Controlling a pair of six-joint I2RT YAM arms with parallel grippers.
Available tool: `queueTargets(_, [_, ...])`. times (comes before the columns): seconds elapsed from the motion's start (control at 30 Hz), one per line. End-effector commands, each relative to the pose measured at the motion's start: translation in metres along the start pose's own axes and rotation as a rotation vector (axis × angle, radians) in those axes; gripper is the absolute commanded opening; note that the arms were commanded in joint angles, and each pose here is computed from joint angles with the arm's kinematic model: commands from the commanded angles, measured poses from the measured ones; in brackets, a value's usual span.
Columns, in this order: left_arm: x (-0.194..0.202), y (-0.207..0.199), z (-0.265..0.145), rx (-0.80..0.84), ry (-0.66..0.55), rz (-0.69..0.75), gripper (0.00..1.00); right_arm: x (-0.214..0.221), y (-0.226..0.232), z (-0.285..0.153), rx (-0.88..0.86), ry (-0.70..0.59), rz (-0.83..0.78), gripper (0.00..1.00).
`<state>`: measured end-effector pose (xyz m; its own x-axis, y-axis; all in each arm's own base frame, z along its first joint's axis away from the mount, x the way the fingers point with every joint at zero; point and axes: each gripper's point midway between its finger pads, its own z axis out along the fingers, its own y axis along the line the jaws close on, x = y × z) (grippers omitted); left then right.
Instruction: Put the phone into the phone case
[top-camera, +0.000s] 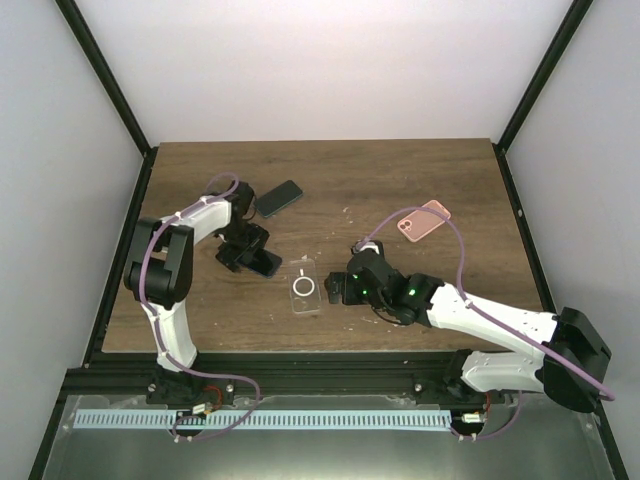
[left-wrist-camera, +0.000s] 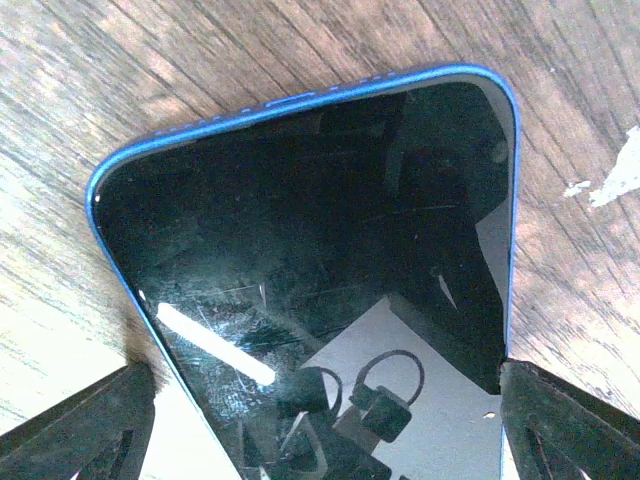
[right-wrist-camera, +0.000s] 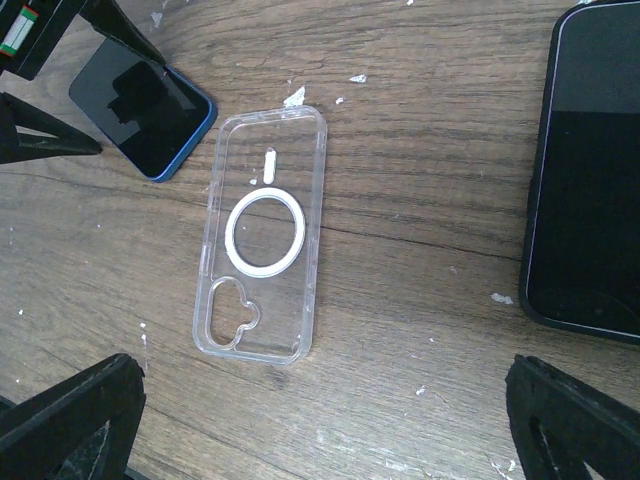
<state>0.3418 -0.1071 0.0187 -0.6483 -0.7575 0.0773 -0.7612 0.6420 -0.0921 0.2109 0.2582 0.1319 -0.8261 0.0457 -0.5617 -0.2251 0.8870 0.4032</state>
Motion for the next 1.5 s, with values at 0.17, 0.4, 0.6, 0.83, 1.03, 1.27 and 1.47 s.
queueTargets(0.17, [0.007,-0.003,-0.002,-0.011,0.003,-0.049,0.98,-0.003,0.0,-0.002,-0.001,-0.028,0.007,1.0])
queueTargets(0.4, [0.006,-0.009,-0.003,0.015,-0.006,-0.07,1.0,-0.004,-0.002,-0.007,-0.008,-0.043,0.008,1.0])
queueTargets(0.6, [0.01,-0.013,-0.016,0.043,-0.023,-0.081,1.0,-0.003,-0.004,-0.007,-0.005,-0.045,0.007,1.0])
queueTargets(0.83, [0.013,-0.017,-0.018,0.048,-0.025,-0.091,0.98,-0.006,-0.004,-0.011,-0.012,-0.061,0.008,1.0])
queueTargets(1.03, [0.012,-0.012,-0.008,0.01,-0.019,-0.102,0.98,-0.006,-0.007,-0.015,-0.004,-0.066,0.005,1.0])
queueTargets(1.27, [0.01,-0.012,0.0,-0.012,-0.019,-0.114,0.96,-0.01,-0.006,-0.02,-0.008,-0.085,0.006,1.0])
queueTargets(1.47, [0.009,-0.008,0.004,-0.038,-0.019,-0.123,0.92,-0.01,-0.007,-0.019,-0.001,-0.079,0.003,1.0])
